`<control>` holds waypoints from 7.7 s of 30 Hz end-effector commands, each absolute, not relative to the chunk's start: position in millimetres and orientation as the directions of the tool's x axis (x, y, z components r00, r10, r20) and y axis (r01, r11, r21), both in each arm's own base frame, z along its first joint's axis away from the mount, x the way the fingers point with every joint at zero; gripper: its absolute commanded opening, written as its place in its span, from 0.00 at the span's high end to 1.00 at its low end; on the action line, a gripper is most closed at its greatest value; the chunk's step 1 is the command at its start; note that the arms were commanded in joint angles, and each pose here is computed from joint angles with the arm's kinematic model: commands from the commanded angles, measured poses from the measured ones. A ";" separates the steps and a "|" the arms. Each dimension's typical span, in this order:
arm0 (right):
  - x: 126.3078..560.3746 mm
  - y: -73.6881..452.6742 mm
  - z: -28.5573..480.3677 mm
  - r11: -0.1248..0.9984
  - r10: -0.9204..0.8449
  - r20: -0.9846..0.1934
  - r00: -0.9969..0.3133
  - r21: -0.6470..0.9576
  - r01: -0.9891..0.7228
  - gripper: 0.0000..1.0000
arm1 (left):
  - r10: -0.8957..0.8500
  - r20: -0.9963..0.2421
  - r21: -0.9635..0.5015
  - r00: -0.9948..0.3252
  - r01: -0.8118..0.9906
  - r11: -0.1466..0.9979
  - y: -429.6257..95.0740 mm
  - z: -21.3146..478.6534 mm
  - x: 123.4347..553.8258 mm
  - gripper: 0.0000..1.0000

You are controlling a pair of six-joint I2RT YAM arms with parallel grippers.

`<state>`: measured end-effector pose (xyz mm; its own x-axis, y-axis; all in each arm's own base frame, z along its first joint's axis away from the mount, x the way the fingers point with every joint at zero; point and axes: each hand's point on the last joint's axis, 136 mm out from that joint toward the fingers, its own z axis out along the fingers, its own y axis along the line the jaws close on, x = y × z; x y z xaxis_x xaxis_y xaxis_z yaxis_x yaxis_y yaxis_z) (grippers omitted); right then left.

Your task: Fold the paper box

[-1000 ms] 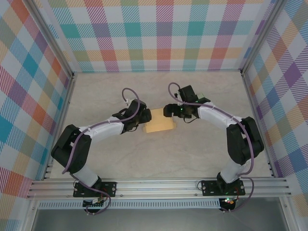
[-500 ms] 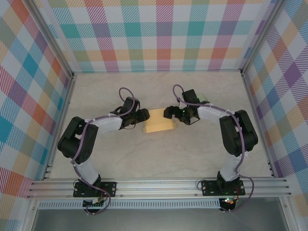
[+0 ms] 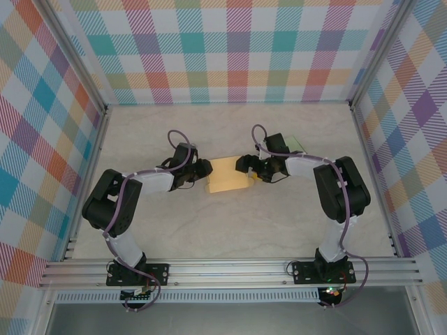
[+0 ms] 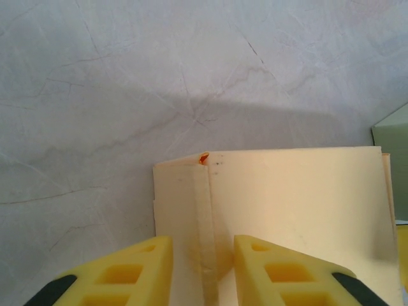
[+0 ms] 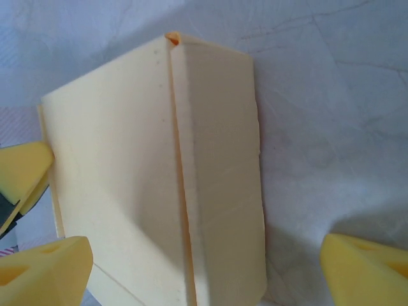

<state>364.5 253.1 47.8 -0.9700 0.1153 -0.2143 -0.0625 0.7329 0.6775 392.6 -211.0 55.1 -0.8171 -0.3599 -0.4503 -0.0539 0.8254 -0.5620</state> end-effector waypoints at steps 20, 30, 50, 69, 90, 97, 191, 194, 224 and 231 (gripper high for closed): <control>369.9 280.5 46.8 0.549 0.111 -0.148 -0.983 0.833 -0.064 0.11 | -0.393 -0.276 -0.713 -0.877 -0.087 0.695 -185.6 36.5 401.2 0.83; 373.7 286.7 43.3 0.514 0.106 -0.132 -0.986 0.856 -0.060 0.15 | -0.396 -0.270 -0.716 -0.878 -0.092 0.692 -180.4 38.3 406.5 0.94; 375.5 295.5 88.4 0.385 0.105 -0.150 -0.983 0.918 -0.099 0.56 | -0.398 -0.372 -0.731 -0.839 0.000 0.682 -180.2 96.2 410.6 0.77; 334.9 267.7 121.9 0.363 0.137 0.009 -0.991 0.930 0.058 0.63 | 0.183 -0.980 0.180 0.074 0.708 0.682 -220.1 249.4 262.0 0.15; 249.5 247.9 143.5 0.345 0.056 0.267 -0.962 0.899 0.270 0.58 | 0.729 -0.629 0.686 0.269 0.633 0.358 -240.9 166.5 220.7 0.00; 242.9 247.5 141.1 0.335 0.035 0.309 -0.950 0.892 0.303 0.58 | 0.768 -0.582 0.708 0.267 0.631 0.318 -245.6 152.0 225.9 0.01; 252.4 161.8 172.5 0.830 -0.012 -0.403 -0.915 0.506 -0.234 0.31 | 0.721 -0.665 -0.010 -0.194 0.968 0.251 -273.6 135.2 235.2 0.21; 247.1 165.4 169.9 0.828 -0.025 -0.391 -0.920 0.507 -0.239 0.32 | 0.721 -0.670 0.000 -0.176 0.971 0.237 -275.4 139.6 236.2 0.20; 213.0 183.6 111.9 0.822 0.005 -0.279 -0.960 0.547 -0.155 0.41 | 0.786 -0.617 0.083 -0.032 0.991 0.105 -310.4 138.0 239.3 0.00; 214.7 187.3 104.5 0.828 -0.008 -0.267 -0.964 0.538 -0.156 0.48 | 0.806 -0.592 0.056 -0.032 0.995 0.080 -314.5 129.4 231.3 0.00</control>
